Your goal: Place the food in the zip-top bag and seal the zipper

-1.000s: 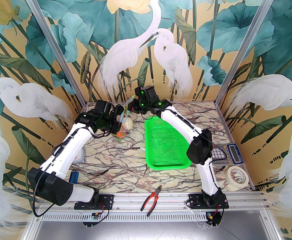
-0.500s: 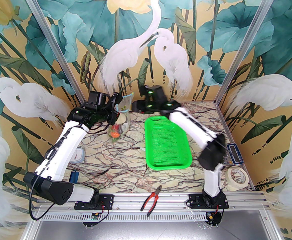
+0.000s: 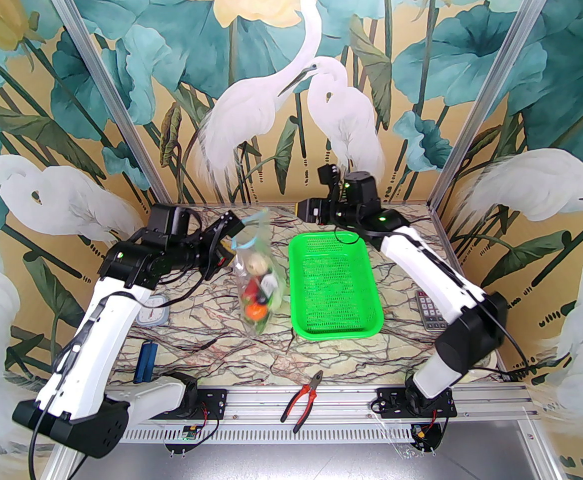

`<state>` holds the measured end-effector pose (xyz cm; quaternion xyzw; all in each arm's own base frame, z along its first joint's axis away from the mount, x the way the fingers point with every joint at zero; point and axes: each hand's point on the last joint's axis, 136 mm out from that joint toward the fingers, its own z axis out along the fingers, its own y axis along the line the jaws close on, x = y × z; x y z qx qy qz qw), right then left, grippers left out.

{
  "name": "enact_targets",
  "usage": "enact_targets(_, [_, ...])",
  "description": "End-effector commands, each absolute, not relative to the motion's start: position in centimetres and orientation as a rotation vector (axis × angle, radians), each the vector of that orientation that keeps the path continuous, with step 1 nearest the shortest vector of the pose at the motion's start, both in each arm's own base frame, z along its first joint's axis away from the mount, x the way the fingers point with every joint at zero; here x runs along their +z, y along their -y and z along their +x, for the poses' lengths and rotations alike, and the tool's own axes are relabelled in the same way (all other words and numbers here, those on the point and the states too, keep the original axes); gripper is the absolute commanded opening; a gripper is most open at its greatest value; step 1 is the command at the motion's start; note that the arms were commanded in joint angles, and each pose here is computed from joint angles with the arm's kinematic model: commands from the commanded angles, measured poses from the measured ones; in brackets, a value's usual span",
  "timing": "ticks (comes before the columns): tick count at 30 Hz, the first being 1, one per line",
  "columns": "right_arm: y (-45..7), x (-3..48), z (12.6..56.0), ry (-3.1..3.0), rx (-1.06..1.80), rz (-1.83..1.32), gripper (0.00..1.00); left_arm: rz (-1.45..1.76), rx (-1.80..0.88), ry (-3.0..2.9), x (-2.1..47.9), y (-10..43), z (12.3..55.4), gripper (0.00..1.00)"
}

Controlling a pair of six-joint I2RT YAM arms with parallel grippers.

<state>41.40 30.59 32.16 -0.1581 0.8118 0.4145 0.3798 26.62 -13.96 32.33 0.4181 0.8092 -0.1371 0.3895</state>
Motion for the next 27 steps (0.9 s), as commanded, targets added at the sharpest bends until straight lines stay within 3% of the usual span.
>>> enact_targets(1, [-31.9, 31.3, 42.6, -2.064, 1.089, -0.437, 0.5, 1.104, -0.522, -1.932, 34.5, 16.1, 26.0, 0.0])
enact_targets(6, [-32.5, 30.8, 43.5, -2.063, 1.122, -0.411, 0.5, 1.154, -0.634, -1.869, 37.1, 17.9, 26.9, 0.0])
enact_targets(9, [-32.4, 30.5, 43.1, -2.059, 1.128, -0.425, 0.5, 1.165, -0.557, -1.846, 38.2, 17.5, 27.7, 0.0])
enact_targets(19, [-27.6, 29.6, 43.3, -1.988, 1.122, -0.326, 0.56, 1.021, -0.235, -2.176, 28.5, 11.0, 33.3, 0.0])
enact_targets(27, [-28.7, 29.2, 40.9, -1.841, 1.289, -0.505, 0.55, 0.972, -0.218, -2.207, 27.3, 10.0, 34.8, 0.0])
